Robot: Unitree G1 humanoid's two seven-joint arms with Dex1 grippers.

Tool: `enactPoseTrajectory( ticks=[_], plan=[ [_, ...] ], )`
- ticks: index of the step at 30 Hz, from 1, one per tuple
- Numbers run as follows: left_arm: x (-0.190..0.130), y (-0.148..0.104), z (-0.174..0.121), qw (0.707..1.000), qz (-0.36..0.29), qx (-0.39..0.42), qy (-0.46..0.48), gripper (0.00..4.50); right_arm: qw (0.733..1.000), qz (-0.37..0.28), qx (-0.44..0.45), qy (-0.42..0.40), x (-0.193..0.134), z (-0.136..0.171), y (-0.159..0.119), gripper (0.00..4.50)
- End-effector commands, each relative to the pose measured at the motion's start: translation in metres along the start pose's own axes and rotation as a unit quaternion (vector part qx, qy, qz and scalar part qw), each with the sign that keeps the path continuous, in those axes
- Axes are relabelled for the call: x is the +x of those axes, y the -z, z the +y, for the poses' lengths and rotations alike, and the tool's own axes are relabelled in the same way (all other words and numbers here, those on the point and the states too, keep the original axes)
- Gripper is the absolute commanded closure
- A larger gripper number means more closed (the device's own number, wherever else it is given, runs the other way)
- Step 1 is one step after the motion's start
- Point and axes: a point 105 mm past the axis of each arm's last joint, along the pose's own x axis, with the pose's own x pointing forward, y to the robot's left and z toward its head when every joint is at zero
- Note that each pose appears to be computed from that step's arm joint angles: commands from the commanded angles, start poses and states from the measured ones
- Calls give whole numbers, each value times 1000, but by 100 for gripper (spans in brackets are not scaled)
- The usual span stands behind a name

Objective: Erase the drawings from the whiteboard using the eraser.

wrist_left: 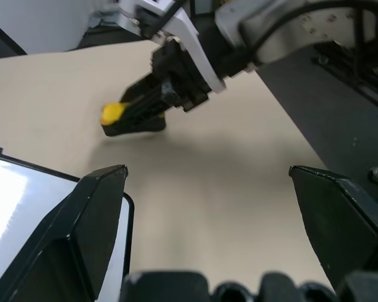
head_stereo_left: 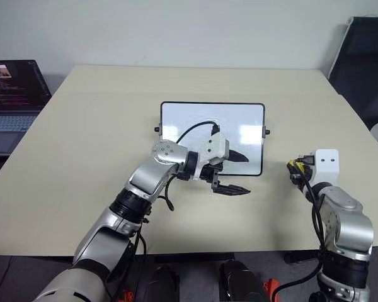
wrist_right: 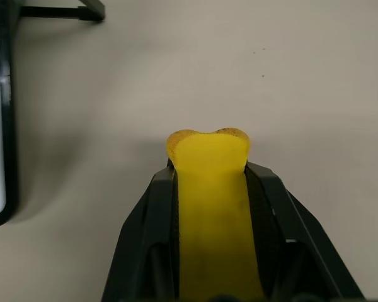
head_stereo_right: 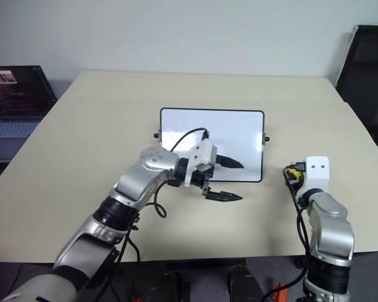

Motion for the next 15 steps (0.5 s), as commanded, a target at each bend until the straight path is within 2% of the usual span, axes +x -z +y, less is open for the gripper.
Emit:
enactPoseTrajectory(
  ticks=[1, 8, 15],
  plan=[
    [4, -16, 4, 999, -9, 32, -2, 0, 1000, -26, 0, 7, 7, -9, -14, 340],
    [5, -12, -3, 1000, -8, 22, -7, 0, 1000, -21, -1, 0, 22, -16, -10, 340],
    [-3, -9, -3, 999, -3, 7, -34, 0, 1000, -25, 5, -5, 29, -19, -11, 100]
  ],
)
